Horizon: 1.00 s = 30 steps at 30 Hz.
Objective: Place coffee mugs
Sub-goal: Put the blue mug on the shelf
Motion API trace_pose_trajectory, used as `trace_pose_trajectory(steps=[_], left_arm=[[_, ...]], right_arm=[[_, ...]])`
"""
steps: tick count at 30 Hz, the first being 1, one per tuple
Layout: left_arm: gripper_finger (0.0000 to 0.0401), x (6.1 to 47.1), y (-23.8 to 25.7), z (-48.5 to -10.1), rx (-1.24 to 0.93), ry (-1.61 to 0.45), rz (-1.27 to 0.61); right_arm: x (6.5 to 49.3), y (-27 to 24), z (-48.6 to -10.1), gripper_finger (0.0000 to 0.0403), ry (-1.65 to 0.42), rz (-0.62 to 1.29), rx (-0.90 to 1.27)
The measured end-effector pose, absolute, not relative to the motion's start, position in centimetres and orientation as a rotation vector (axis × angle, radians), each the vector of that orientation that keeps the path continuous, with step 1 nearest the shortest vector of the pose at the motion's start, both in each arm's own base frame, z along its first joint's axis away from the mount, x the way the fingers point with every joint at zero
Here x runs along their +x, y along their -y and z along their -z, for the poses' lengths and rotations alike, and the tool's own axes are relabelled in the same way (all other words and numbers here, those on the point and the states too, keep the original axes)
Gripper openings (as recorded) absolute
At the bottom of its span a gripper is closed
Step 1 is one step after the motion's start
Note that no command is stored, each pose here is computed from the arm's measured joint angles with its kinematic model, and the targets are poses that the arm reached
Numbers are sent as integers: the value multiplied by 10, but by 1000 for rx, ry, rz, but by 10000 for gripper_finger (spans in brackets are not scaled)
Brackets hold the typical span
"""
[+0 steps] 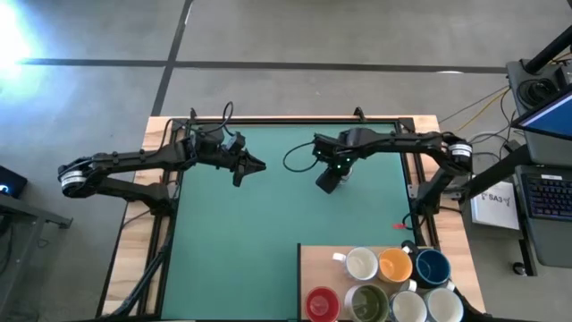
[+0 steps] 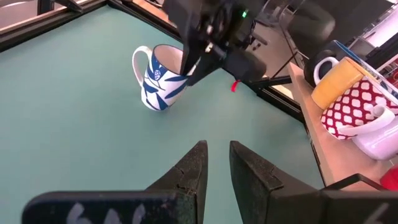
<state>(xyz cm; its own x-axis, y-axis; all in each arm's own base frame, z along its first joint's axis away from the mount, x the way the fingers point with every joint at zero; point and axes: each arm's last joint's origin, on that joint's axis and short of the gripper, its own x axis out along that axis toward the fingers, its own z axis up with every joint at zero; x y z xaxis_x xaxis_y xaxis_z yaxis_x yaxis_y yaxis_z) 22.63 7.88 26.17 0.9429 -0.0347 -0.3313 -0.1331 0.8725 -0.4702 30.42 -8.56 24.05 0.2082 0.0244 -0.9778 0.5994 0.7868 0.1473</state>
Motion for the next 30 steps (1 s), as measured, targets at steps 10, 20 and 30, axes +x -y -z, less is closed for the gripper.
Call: trace_pose_trajectory(steps=[10, 20, 30], left_arm=[[49, 226, -79, -262, -514, -339, -53], [49, 226, -79, -262, -508, -342, -52], [49, 226, -79, -260, -493, -353, -49]], right_arm=[[294, 86, -279, 133, -1243, 498, 527], [271, 111, -268, 136, -1358, 667, 528], [264, 131, -246, 137, -1312, 659, 617]])
